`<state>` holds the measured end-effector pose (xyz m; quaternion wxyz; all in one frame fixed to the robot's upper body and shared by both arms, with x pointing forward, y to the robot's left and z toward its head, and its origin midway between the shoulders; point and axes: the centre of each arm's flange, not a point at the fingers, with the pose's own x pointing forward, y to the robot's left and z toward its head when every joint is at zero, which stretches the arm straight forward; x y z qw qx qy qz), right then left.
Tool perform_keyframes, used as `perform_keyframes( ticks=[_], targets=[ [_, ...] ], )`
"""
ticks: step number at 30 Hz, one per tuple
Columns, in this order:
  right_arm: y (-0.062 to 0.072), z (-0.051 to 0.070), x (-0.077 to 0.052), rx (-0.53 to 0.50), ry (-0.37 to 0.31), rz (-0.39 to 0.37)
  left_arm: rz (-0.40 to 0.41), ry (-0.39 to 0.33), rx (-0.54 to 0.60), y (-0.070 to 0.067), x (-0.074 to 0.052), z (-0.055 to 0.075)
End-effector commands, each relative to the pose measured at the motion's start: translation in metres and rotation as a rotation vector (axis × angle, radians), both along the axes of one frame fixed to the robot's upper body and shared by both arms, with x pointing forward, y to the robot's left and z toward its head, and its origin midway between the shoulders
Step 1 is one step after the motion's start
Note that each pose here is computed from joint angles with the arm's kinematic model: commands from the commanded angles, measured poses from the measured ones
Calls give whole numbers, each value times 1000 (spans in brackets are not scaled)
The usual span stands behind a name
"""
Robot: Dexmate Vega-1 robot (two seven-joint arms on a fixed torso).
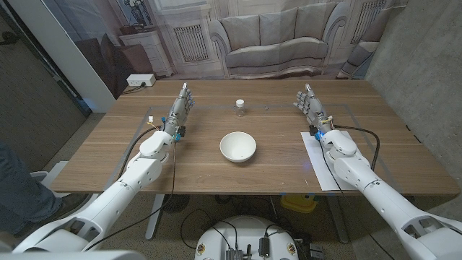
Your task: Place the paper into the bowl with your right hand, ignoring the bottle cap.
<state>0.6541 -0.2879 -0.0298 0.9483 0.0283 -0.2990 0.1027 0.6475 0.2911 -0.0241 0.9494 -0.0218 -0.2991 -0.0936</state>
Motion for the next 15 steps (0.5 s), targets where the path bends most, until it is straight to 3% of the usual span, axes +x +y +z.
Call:
perform_keyframes(
  ticks=[1, 15],
  targets=[
    [2, -8, -3, 37, -14, 2, 13, -13, -4, -2, -6, 3],
    [-4, -9, -17, 29, -41, -4, 12, -2, 8, -5, -8, 2]
  ],
)
